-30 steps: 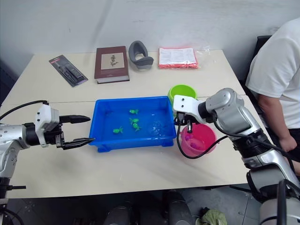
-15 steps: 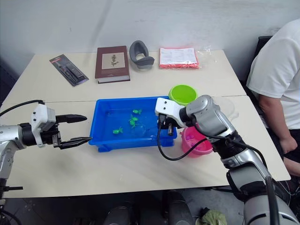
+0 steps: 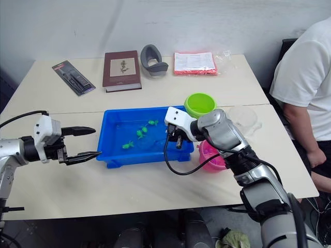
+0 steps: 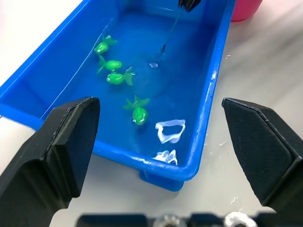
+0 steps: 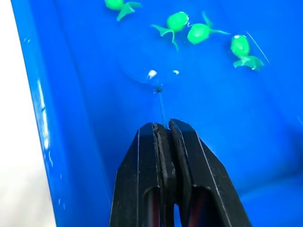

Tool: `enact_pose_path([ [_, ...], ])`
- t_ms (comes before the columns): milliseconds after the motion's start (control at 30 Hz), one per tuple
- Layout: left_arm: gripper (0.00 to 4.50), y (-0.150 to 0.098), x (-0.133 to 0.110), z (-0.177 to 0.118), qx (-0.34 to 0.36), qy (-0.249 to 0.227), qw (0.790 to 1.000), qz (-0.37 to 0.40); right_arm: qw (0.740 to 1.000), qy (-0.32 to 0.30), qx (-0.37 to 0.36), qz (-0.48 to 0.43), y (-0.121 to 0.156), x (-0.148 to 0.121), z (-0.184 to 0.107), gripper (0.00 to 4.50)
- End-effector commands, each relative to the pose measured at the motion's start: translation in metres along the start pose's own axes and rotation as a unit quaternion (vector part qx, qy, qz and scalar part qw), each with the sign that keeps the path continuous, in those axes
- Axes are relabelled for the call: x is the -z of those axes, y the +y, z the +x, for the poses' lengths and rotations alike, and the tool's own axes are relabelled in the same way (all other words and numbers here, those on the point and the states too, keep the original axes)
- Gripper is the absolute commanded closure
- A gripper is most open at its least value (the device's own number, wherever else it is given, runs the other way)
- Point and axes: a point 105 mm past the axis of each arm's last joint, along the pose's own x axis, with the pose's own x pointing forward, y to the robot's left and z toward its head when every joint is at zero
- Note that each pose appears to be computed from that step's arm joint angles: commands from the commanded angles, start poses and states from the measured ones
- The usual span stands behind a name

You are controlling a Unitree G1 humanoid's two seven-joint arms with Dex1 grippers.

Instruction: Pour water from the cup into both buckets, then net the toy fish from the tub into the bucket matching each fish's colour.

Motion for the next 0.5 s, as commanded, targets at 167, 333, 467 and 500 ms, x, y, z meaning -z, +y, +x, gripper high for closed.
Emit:
enact_pose_path([
  [167,0.06,0.008,-0.001,-0.021,-0.042,0.003,0.999,-0.002,0.999,-0.046,0.025,0.010,-0.003,-0.020,0.007,4.50],
  [333,0.06,0.002,0.004,-0.026,-0.050,0.004,0.999,-0.020,0.997,-0.064,0.042,0.011,-0.006,-0.029,0.013,4.50],
  [467,0.06,0.005,0.006,-0.030,-0.064,0.007,0.998,-0.025,0.995,-0.074,0.061,0.007,-0.012,-0.034,0.015,4.50],
  [500,0.06,0.006,0.006,-0.031,-0.066,0.007,0.997,-0.025,0.994,-0.079,0.068,0.005,-0.014,-0.036,0.016,4.50],
])
